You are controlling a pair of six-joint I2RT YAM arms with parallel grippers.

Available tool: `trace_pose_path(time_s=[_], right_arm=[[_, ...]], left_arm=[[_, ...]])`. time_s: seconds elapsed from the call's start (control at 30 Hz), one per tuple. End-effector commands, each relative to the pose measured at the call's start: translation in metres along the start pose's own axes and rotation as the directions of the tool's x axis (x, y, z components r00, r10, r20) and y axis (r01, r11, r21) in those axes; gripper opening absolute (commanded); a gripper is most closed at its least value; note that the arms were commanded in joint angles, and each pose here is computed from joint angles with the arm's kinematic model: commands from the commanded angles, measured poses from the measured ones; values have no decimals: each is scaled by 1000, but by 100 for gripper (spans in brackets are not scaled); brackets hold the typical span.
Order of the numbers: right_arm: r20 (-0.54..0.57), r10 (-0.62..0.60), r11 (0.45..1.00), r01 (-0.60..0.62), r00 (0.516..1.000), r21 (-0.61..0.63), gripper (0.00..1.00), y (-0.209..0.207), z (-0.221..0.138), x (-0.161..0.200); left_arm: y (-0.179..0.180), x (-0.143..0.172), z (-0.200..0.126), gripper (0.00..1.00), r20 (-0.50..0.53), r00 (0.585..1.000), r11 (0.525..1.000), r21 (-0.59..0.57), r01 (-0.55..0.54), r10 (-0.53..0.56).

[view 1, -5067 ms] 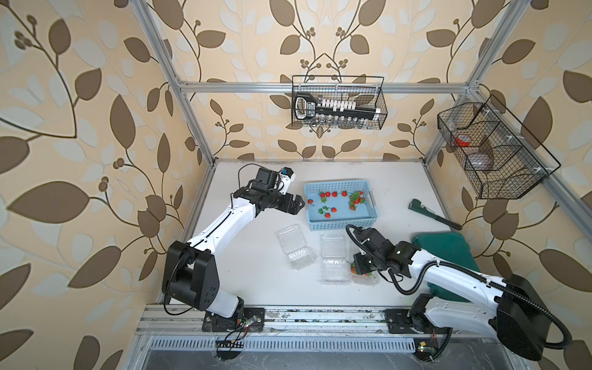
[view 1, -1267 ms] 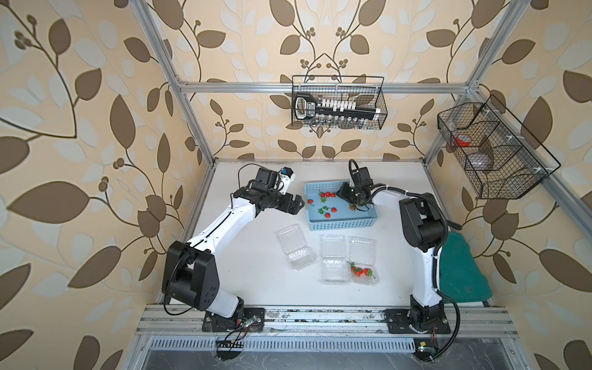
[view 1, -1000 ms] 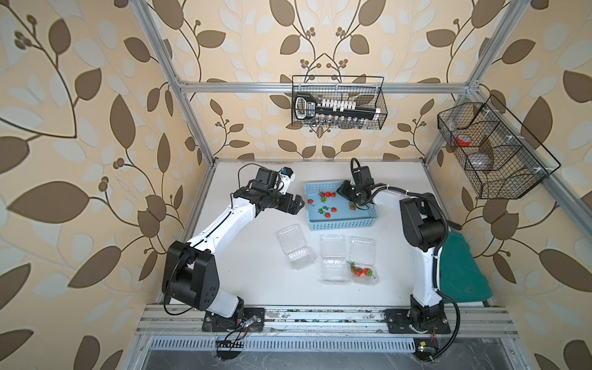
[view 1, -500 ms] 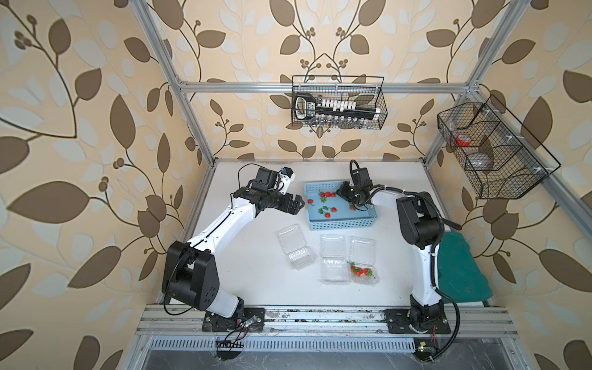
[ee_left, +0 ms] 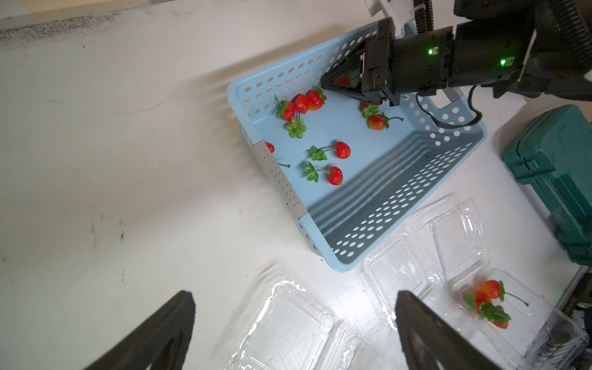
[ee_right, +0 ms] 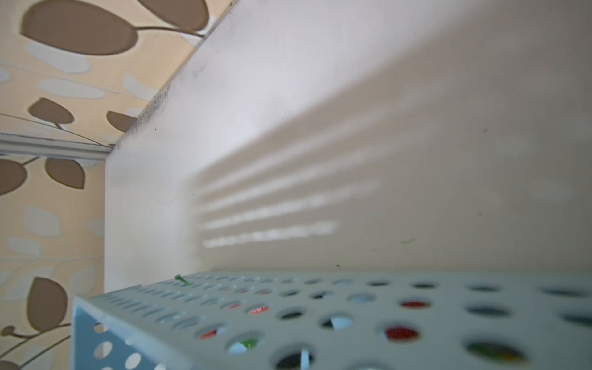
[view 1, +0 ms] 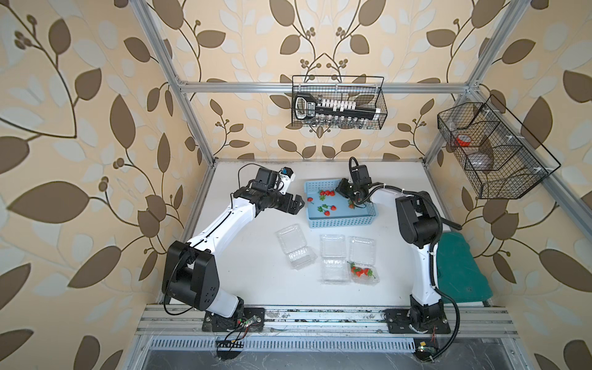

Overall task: Pack strawberries into containers
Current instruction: Pick up the strawberry from the basket, then place the strawberry in the packing box.

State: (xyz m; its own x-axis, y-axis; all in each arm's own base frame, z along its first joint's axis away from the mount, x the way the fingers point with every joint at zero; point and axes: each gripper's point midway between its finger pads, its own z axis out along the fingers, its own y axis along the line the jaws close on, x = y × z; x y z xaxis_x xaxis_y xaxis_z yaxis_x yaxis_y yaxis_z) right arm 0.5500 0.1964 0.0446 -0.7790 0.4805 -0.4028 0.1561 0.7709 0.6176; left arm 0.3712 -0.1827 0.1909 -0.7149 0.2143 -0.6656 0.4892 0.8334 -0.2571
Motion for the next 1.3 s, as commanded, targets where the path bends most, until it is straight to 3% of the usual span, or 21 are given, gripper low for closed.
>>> trace_pose_path(time_s=[0.0,0.4,0.77,1.03,1.27], right_arm=[[1,-7,1000,7,1000,-24,2,6,6,-2],[24,-76,995,78,997,-69,0,25,-31,-3],[11,-175,982,176,984,-71,0,34,-79,20],[-56,-342,939,340,938,-44,0,44,-167,75],[-165,-343,937,349,925,6,0,7,-237,163]], left_arm=[[-9,-17,-17,99,62,997,999,-1,-53,53],[-9,-17,-18,99,62,997,999,2,-53,53],[-10,-17,-17,99,62,997,999,4,-52,51],[-10,-17,-17,99,62,997,999,8,-49,48],[-11,-22,-29,99,90,994,998,-11,-61,61]])
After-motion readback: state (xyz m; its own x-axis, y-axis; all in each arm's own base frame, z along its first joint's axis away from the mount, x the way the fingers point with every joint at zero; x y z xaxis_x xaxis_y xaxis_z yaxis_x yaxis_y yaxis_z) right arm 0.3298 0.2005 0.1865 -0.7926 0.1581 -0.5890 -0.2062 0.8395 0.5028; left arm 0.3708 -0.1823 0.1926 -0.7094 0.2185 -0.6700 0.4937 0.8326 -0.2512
